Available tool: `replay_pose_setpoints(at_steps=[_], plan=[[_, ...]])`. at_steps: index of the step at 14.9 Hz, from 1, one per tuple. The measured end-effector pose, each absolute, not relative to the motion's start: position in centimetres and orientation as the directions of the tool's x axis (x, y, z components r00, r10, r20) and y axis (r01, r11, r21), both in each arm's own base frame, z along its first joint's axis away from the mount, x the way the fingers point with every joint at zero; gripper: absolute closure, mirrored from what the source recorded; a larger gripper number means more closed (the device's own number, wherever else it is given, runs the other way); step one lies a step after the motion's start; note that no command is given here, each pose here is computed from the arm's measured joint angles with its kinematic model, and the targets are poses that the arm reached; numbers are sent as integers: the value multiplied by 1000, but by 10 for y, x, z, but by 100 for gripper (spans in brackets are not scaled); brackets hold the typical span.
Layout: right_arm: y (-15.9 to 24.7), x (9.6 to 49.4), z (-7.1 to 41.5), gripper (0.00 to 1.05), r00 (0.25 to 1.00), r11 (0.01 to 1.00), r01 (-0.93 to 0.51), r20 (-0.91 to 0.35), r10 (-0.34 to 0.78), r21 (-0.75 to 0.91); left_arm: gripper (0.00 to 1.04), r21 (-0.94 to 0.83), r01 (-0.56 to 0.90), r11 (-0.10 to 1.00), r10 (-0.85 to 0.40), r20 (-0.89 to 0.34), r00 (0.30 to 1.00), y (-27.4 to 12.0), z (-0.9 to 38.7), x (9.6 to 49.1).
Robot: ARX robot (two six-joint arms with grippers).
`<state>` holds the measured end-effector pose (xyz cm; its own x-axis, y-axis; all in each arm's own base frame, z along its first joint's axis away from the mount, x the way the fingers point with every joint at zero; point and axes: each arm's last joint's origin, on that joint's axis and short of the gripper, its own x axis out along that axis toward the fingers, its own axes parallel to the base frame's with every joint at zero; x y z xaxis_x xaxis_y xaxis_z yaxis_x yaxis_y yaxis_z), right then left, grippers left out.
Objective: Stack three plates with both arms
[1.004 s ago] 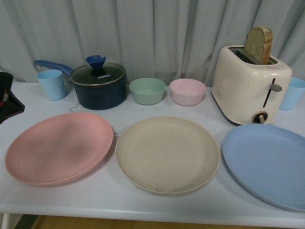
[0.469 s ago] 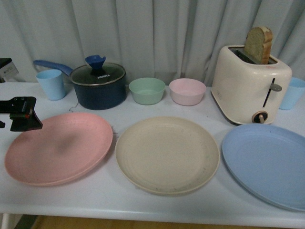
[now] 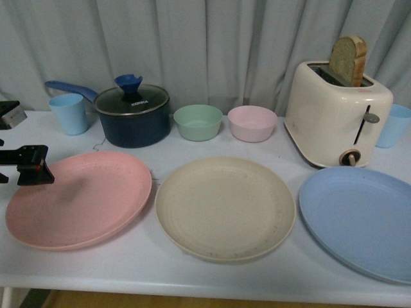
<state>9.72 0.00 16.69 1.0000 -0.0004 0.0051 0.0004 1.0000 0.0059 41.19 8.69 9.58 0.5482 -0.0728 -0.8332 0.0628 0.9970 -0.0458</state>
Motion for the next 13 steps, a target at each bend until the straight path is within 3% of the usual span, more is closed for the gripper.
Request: replay_pose_setpoints(at_steps=[3,10,12,13], plan=[[0,97,167,6,1000,1000,0,5,0,6,7,-49,39,998,-63,-841,538,101,85,418],[0,97,167,6,1000,1000,0,5,0,6,86,-91,73,993,-115,-876,468,98,73,410],[0,97,167,6,1000,1000,0,5,0,6,101,-119,72,990,-139,-862,487,99,79,410],[0,97,167,6,1000,1000,0,5,0,6,102,-132,61,989,-145,-857,495,100,83,410]])
